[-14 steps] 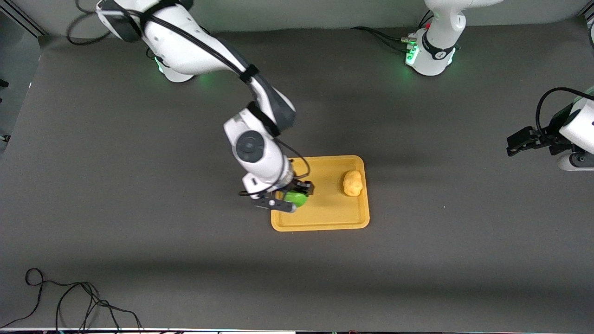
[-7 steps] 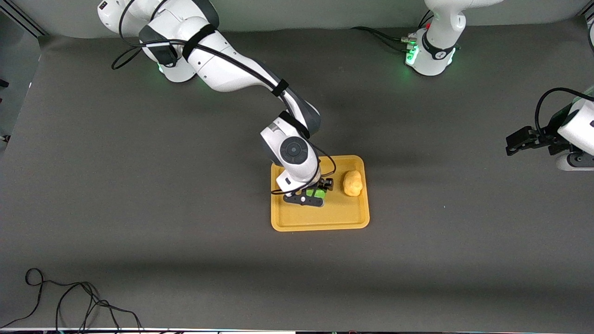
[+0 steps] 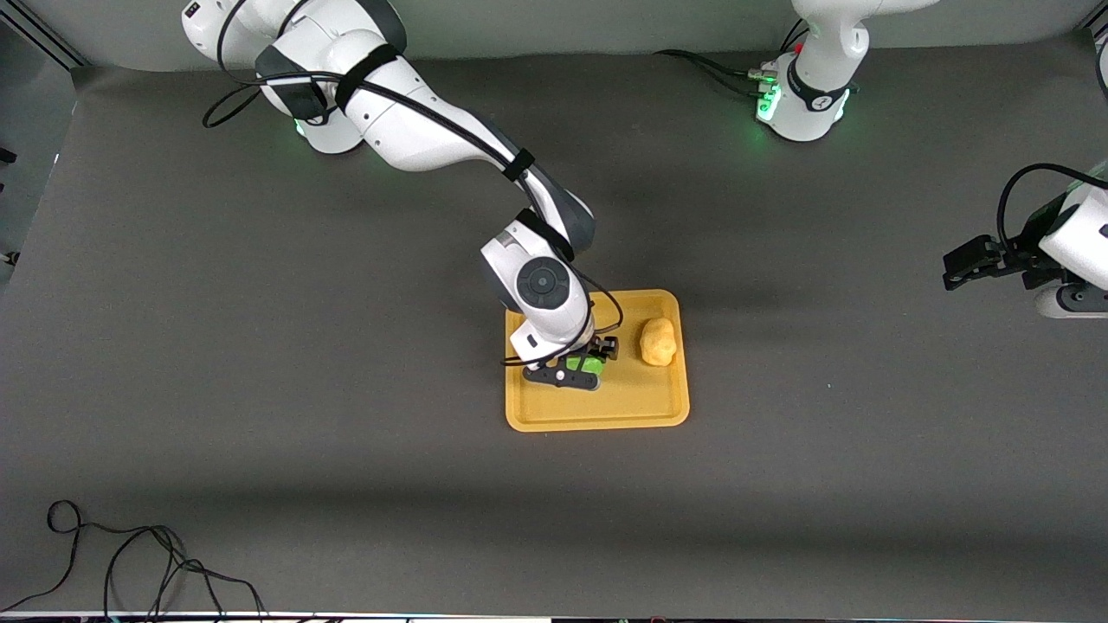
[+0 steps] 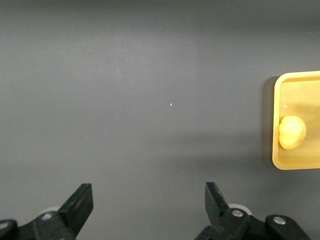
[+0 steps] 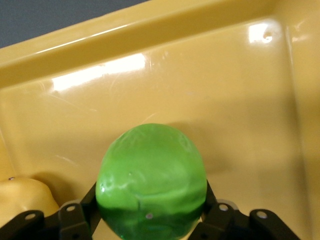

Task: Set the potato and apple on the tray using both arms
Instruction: 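Carry the apple with the right gripper onto the tray beside the potato, then open the right gripper and draw it back from the tray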

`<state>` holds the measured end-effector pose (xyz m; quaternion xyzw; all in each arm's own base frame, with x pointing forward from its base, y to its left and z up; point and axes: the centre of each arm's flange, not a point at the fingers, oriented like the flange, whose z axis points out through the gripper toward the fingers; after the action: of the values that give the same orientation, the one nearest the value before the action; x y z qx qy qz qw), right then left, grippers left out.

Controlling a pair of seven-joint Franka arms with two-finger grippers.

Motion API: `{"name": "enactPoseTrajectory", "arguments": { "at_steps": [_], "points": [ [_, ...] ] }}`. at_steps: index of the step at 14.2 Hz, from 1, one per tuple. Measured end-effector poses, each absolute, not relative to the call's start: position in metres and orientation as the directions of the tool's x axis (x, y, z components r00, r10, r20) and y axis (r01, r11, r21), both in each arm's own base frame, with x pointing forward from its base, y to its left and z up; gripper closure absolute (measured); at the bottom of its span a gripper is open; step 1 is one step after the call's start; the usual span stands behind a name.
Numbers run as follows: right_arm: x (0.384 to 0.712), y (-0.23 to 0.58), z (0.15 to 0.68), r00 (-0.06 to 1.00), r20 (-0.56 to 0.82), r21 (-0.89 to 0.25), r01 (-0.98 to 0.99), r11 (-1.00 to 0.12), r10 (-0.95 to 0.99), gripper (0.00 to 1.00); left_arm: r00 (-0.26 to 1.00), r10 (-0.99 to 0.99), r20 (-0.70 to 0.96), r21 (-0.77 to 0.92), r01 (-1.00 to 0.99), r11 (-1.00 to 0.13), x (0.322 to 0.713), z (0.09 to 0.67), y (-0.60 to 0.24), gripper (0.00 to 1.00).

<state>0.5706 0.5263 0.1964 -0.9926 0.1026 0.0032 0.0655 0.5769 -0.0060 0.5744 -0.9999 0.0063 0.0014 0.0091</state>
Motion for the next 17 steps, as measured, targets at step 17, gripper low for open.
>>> {"name": "enactPoseTrajectory", "arguments": {
  "at_steps": [17],
  "points": [
    [0.626,0.414,0.381,0.974,0.045,-0.179,-0.209,-0.961,-0.22,0.0,1.0,-0.019,-0.003,-0.019,-0.019,-1.0,0.576,0.575,-0.008,0.0]
  ]
}}
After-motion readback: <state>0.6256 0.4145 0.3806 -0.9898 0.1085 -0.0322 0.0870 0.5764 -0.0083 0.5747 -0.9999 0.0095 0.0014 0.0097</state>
